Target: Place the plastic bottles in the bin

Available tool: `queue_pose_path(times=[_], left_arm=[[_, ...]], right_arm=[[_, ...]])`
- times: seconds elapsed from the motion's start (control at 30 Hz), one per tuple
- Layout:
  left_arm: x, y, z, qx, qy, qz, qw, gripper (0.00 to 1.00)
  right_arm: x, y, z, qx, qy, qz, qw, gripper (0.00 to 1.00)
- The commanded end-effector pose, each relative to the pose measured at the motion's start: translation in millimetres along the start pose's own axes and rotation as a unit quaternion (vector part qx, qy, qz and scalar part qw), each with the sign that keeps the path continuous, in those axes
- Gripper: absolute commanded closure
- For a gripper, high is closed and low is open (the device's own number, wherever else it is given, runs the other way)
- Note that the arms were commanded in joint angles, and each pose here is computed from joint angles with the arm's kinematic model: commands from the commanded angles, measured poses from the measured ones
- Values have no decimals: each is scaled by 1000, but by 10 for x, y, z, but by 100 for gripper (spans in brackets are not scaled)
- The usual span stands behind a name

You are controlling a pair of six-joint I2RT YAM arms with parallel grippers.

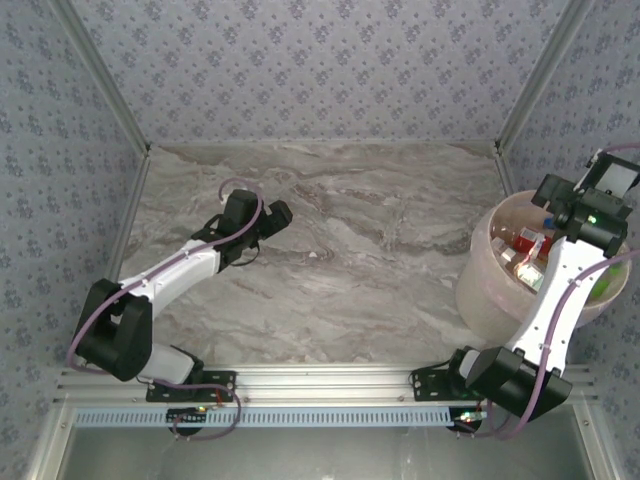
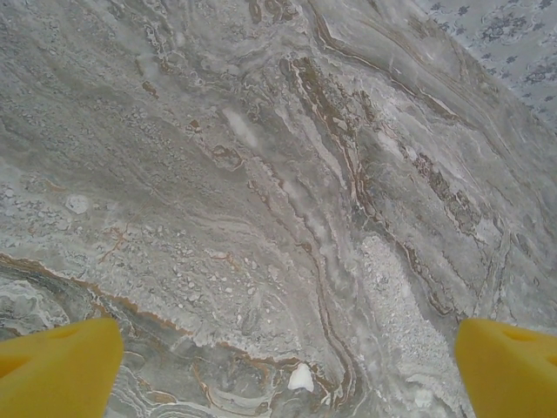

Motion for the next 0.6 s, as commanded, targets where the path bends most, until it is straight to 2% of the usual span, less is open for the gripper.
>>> queue_pose_path(times=[0.0, 0.23, 0.4, 0.5, 0.57], left_arm=[[-34, 0, -83, 8, 0, -1, 1000, 2], [-17, -40, -107, 9, -3, 6, 1000, 2], [4, -55, -136, 14, -4, 11, 1000, 2], [-30, -2, -146, 12, -10, 3, 1000, 2], [-91, 69, -147, 9, -15, -12, 1000, 2]], right_arm=[[-30, 28, 118, -48, -2, -14, 999, 0], [11, 373, 473, -181, 29, -48, 982, 0], [140, 425, 490, -173, 36, -23, 984, 0], [30, 705, 591, -195, 46, -46, 979, 0], [-37, 954, 764, -239, 58, -69, 967, 0]])
Point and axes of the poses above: each hand's point on the last joint's axis, 136 mm out from that joint toward the fingers, its own y axis back along the fingers, its own z axis along the line the jaws close on, x = y × z, the point moved 4 cm from there along y, back along the fingers, and after that the axes turned 3 degrees about -y, right-handed, at the moved point
